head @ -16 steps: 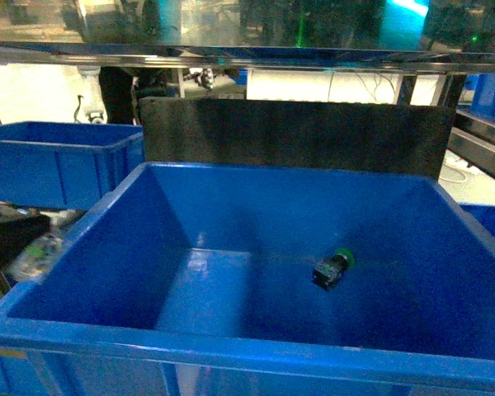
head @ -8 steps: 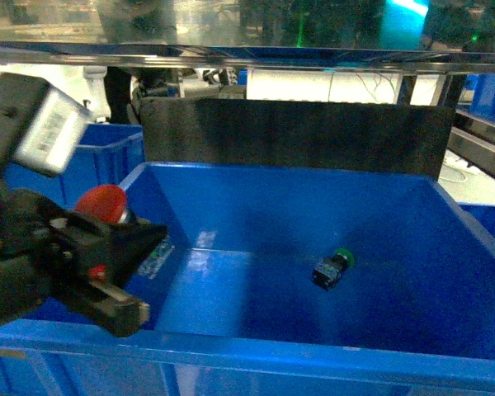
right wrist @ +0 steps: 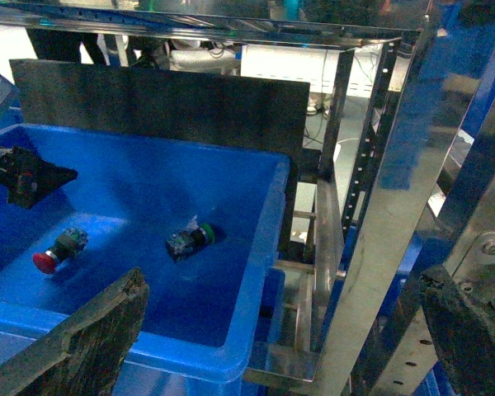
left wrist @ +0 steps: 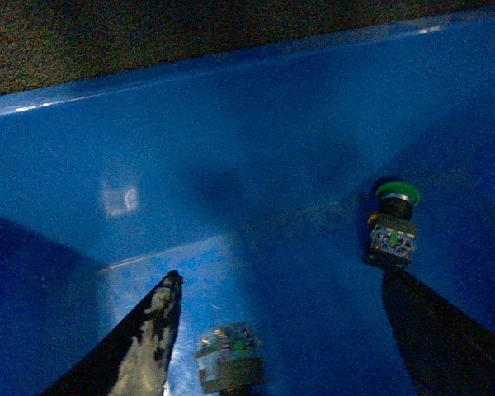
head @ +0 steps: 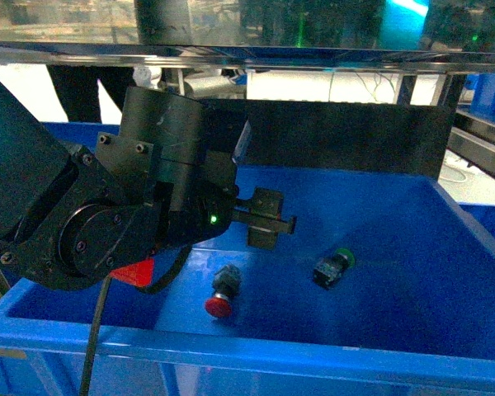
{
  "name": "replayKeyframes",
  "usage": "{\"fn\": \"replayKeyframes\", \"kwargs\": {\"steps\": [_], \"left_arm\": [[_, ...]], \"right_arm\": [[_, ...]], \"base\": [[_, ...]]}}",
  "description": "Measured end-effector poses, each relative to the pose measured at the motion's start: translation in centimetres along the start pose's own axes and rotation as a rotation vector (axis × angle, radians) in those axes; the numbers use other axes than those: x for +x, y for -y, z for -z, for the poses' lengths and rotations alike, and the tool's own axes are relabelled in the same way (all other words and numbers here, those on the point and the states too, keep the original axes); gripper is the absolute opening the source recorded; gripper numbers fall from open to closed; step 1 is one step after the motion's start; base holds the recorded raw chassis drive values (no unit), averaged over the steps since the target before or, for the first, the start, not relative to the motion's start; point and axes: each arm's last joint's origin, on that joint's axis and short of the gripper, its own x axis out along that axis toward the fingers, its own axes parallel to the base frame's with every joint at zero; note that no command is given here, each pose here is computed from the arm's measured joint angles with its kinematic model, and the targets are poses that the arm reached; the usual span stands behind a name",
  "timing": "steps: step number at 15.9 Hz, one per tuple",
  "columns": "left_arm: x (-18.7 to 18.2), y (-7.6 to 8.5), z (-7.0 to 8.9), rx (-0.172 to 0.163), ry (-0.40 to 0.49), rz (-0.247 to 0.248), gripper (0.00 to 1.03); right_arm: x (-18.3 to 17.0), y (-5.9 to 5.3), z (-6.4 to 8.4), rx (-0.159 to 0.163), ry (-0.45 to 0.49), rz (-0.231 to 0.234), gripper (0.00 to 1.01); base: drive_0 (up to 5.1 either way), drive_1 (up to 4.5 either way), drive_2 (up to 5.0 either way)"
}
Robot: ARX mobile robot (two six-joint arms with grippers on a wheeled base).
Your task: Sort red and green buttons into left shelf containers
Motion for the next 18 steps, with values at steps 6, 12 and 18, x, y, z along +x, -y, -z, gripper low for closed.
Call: {"fn": "replayKeyframes", "kwargs": {"steps": [6, 12, 18], "left_arm": [[-7.5, -2.8, -0.3, -0.043, 0.138, 0.021, 0.98], [-22.4, -8.5, 3.1, -0.119, 0.222, -0.031, 0.98], [-29.5, -9.6, 0.6, -0.129, 0.514, -0.223, 0.85]], "right_arm": [[0.0, 0.0, 0.0, 0.000, 0.000, -0.001, 0.98], [0.0, 0.0, 0.0, 0.000, 0.000, 0.000, 0.98], [0.0, -0.5, 0.5, -0.035, 0.113, 0.092, 0.84]], "base": [[0.0, 0.00, 0.0], [0.0, 0.00, 0.0], [0.0, 0.00, 0.0]]}}
